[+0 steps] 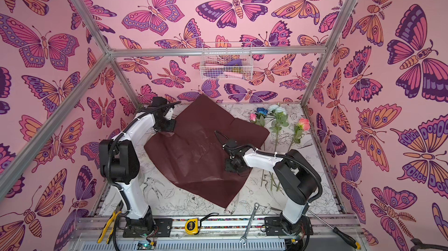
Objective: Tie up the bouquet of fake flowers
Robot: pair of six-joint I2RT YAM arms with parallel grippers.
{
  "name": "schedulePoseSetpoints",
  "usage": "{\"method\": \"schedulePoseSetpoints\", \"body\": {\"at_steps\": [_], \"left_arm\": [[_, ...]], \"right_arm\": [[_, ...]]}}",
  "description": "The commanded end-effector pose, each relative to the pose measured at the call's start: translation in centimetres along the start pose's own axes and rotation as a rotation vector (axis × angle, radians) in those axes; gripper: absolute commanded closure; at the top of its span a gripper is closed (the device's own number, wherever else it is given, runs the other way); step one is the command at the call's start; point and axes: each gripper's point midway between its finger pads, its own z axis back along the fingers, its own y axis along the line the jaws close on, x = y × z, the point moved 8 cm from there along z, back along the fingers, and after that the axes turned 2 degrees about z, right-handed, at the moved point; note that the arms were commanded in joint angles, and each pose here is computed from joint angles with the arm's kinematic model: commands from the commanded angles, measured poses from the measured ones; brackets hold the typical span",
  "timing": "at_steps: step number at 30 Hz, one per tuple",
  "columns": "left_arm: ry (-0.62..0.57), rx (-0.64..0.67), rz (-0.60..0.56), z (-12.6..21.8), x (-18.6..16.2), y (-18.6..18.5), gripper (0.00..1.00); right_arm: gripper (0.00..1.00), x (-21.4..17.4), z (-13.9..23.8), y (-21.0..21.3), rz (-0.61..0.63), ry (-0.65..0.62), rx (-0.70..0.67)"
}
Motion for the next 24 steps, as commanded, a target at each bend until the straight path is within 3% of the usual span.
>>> {"method": "schedulePoseSetpoints", "body": {"at_steps": [1,17,21,24], "left_arm": [[0.021,0.0,0.025,-0.6,0.1,0.3,1.0],[0.046,0.051,0.09,-4.5,-1.1,0.8,1.0],[0.005,0.06,0.115,-4.0,-1.0,0.9,0.92],[-0.023,0.048,0.125,-3.5,-0.7,0.8,0.76]], "right_arm": [[0.49,-5.5,-2.0,-3.5,-0.106,0.214,-0.171],[0.47,-4.1,1.3,-3.8,-0.096,0.05,-0.196],[0.46,-3.1,1.5,-3.3,-0.085,0.017,-0.203],[0.46,-2.7,1.5,-2.9,-0.085,0.009,-0.194]]}}
